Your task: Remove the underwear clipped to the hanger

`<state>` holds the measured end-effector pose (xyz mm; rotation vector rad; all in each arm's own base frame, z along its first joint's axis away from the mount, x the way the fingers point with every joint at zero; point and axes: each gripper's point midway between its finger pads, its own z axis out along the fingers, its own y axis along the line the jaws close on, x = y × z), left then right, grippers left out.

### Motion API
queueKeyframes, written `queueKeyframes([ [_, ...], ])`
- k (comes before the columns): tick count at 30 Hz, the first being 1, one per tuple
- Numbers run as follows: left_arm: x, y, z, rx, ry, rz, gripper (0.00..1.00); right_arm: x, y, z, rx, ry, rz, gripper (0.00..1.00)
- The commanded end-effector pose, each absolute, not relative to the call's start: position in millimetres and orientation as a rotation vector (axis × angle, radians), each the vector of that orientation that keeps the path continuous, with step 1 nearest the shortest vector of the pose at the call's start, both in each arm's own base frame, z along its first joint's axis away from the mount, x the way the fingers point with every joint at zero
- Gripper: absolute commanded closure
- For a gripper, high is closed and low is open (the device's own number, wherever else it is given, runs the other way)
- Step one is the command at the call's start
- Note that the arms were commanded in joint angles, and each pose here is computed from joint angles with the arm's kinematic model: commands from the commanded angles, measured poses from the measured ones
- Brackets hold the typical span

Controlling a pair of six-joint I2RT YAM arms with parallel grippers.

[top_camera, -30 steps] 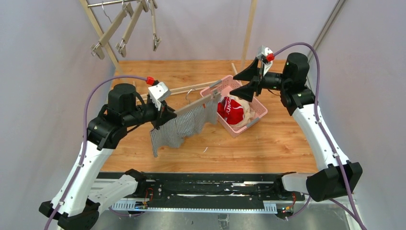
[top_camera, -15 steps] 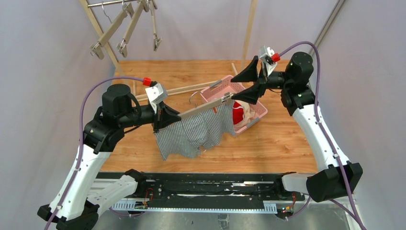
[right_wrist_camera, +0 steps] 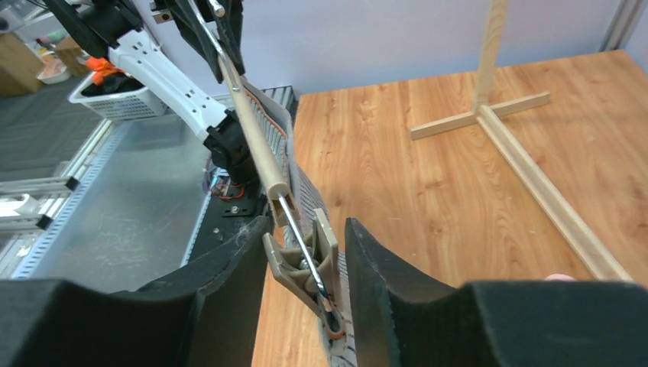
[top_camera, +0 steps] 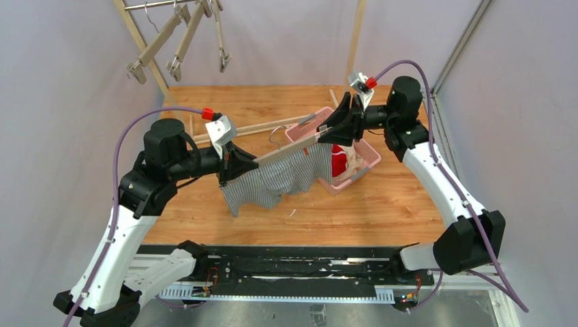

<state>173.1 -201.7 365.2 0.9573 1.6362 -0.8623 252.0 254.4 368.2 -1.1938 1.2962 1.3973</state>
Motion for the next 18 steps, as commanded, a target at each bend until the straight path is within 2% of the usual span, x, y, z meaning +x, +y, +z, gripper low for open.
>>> queueKeyframes([
  [1,172.9,-205.0,379.2,0.961,1.571,-0.867,1.0,248.8,262.3,373.4,-1.216,1.27,1.41,0.74],
  [2,172.8,-205.0,378.9,0.961,1.572,-0.867,1.0,248.9,263.1,373.5,-1.217,1.27,1.412,0.9],
  [3,172.9,-205.0,377.9,0.963,1.574,-0.867,1.0,248.8,263.5,373.6,-1.218,1.271,1.414,0.98],
  [8,174.9,-204.7,376.0,0.957,1.583,-0.862,1.0,249.5,263.1,372.7,-1.208,1.275,1.397,0.98],
  [10,175.7,-205.2,375.9,0.956,1.584,-0.863,1.0,251.6,263.2,372.3,-1.192,1.292,1.389,0.72],
  [12,176.6,-205.2,376.9,0.949,1.584,-0.862,1.0,254.8,263.3,372.0,-1.173,1.305,1.37,0.53],
  [13,177.2,-205.0,377.8,0.943,1.583,-0.86,1.0,257.2,263.1,372.0,-1.157,1.314,1.355,0.47],
  [15,179.7,-204.5,380.8,0.923,1.578,-0.853,1.0,264.4,262.7,370.2,-1.111,1.34,1.318,0.42],
  [18,183.8,-205.1,391.5,0.876,1.542,-0.855,1.0,274.5,258.9,367.9,-1.017,1.371,1.238,0.4],
])
